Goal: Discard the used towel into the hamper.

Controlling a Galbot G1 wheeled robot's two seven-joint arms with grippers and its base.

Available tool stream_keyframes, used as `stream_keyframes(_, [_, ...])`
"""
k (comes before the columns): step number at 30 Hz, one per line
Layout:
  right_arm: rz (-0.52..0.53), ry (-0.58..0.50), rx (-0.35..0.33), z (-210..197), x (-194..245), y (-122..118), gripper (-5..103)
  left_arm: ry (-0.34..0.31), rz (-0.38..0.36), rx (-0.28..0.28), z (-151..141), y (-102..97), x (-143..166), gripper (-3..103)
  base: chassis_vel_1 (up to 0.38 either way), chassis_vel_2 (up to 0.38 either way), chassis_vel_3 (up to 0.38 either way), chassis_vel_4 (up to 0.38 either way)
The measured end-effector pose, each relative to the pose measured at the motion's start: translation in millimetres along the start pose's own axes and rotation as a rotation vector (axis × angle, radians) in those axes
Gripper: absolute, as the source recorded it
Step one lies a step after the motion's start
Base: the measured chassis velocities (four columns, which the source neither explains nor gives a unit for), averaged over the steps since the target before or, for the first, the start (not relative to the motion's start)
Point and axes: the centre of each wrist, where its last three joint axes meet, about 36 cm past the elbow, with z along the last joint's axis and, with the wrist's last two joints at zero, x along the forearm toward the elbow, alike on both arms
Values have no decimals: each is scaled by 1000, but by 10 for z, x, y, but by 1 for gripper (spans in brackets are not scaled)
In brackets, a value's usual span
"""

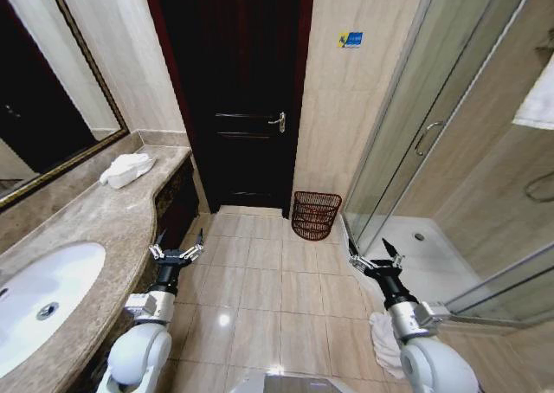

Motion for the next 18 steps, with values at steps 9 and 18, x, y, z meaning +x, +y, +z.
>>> stream_keyframes(9, [-8, 2, 0, 2, 15, 2, 100, 4, 2, 0, -39, -10, 15, 100, 0, 0, 0, 0])
stream_keyframes(18, [-12, 16, 2, -11, 68, 19, 100, 7, -4, 2, -21, -5, 11, 100, 0, 0, 0, 0])
